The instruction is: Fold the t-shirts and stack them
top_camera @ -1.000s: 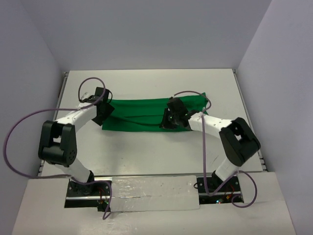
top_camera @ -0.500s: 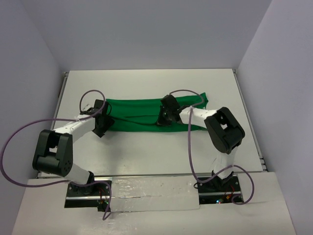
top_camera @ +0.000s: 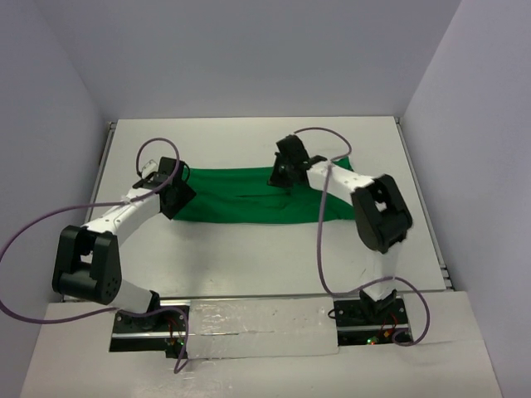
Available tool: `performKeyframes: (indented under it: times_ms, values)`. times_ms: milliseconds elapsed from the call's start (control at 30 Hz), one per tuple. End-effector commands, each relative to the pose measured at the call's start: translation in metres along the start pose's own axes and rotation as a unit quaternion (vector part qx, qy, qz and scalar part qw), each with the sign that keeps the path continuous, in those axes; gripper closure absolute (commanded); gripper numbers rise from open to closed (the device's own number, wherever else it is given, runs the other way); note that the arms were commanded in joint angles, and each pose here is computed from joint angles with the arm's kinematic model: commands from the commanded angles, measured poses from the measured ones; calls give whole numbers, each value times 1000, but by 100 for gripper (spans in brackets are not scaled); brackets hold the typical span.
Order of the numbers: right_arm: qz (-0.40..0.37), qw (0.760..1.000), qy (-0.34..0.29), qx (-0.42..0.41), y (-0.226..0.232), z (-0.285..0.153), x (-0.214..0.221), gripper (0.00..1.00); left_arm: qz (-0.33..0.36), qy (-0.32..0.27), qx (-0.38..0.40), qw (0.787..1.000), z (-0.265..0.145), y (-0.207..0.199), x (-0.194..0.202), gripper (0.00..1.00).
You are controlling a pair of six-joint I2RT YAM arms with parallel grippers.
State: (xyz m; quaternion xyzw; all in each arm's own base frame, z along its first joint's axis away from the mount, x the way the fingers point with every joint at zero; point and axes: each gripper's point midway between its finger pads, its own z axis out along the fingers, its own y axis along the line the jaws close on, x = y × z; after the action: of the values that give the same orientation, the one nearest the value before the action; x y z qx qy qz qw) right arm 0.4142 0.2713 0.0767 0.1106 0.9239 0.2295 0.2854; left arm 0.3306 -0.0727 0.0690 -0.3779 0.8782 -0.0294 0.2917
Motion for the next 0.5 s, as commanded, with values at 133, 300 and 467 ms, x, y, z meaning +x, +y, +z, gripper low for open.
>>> performKeyframes:
  times_ms: [133,300,467]
  values:
    - [114,986,-111,42,-127,-127,-3,62,99,-25,40,994,9,-91,-25,31]
    - [204,967,-134,73,-200,-149,29,46,128,8,12,992,54,-118,-17,32]
    - [266,954,-119,69,-224,-131,27,45,133,47,-31,990,84,-106,-2,33]
